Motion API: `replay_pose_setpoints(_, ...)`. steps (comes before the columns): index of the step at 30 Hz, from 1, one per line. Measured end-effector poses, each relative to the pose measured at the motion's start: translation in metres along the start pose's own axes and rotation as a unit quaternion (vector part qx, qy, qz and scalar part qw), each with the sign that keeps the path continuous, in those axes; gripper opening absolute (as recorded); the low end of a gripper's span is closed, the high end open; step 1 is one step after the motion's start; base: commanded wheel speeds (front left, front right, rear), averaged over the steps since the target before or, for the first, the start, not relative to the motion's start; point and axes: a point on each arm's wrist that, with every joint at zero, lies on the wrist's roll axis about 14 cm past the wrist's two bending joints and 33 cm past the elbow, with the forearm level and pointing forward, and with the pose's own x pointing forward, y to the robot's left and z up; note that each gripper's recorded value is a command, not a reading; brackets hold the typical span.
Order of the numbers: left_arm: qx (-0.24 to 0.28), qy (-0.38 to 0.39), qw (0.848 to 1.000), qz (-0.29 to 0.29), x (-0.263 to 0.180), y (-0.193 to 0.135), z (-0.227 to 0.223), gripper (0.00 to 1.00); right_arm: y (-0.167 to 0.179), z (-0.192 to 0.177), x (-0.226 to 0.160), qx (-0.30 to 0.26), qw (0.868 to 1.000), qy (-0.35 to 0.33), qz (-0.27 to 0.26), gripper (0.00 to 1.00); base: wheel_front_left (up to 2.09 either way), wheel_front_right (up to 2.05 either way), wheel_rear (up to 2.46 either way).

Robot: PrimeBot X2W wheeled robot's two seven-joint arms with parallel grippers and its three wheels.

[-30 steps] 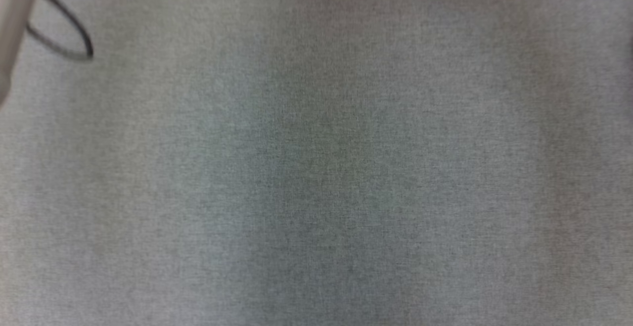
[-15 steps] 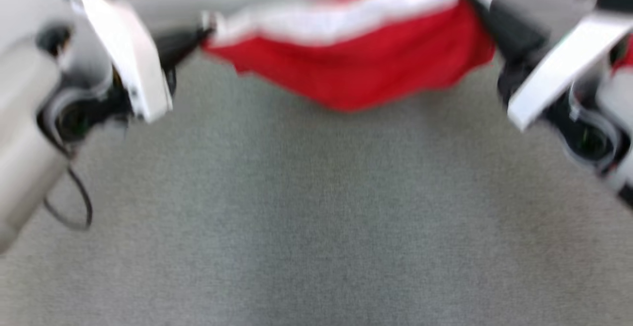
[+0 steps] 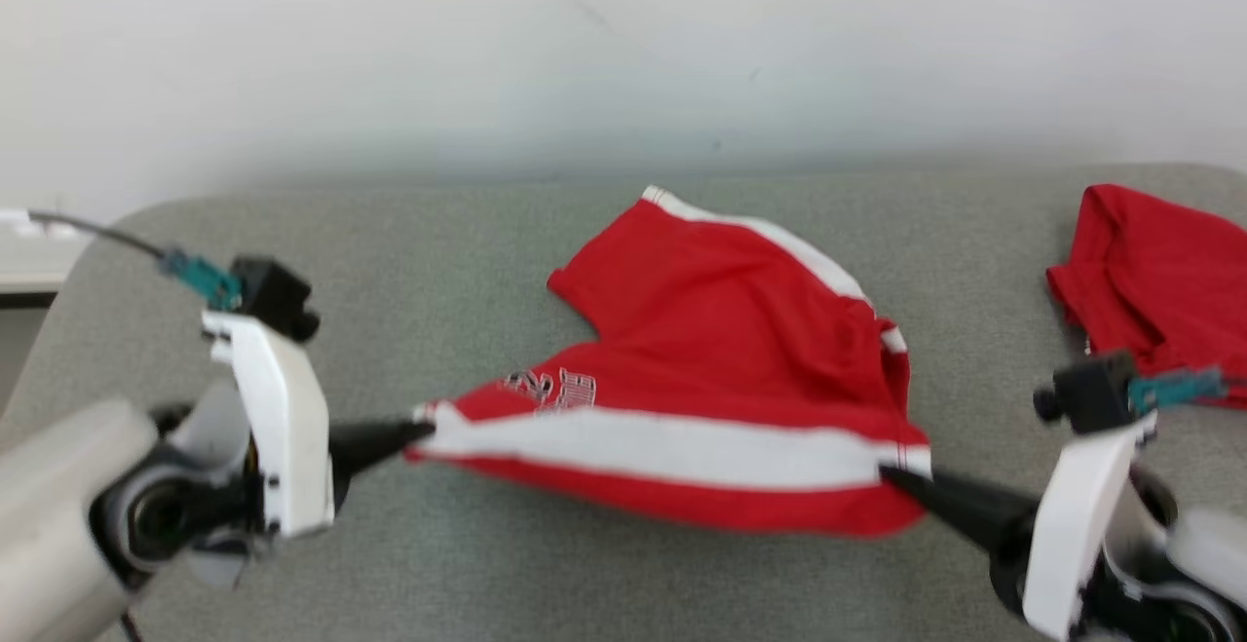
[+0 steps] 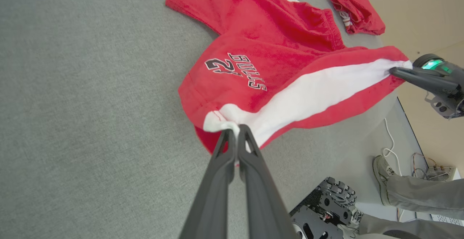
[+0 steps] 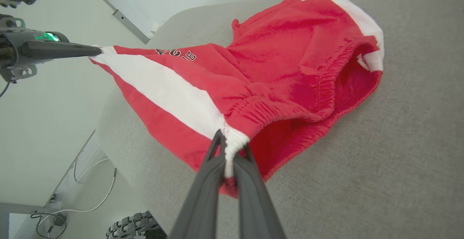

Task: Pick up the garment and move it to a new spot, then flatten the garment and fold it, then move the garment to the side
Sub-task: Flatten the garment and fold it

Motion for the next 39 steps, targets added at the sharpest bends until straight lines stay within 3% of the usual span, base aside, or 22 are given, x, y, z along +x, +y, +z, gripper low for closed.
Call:
replay_pose_setpoints(12, -0.057, 0.099, 0.993, -0.028, -0.034, -0.030, -0.073, 0.00, 0.025, -0.097, -0.052, 0.108, 0.989, 0.103, 0.017, 0.00, 0.00, 0.00, 0.00)
replay_pose_setpoints(19, -0.061, 0.115, 0.991, -0.029, -0.035, -0.030, -0.070, 0.00, 0.030, -0.088, -0.051, 0.131, 0.988, 0.078, 0.027, 0.00, 0.00, 0.00, 0.00)
replay_pose_setpoints(24, -0.051, 0.101, 0.993, -0.024, -0.024, -0.018, -0.037, 0.00, 0.018, -0.060, -0.040, 0.141, 0.989, 0.031, 0.021, 0.00, 0.00, 0.00, 0.00)
replay_pose_setpoints(39, -0.024, 0.104, 0.994, -0.032, 0.064, 0.013, 0.041, 0.00, -0.023, -0.017, -0.005, 0.232, 0.968, -0.095, -0.007, 0.00, 0.00, 0.00, 0.00)
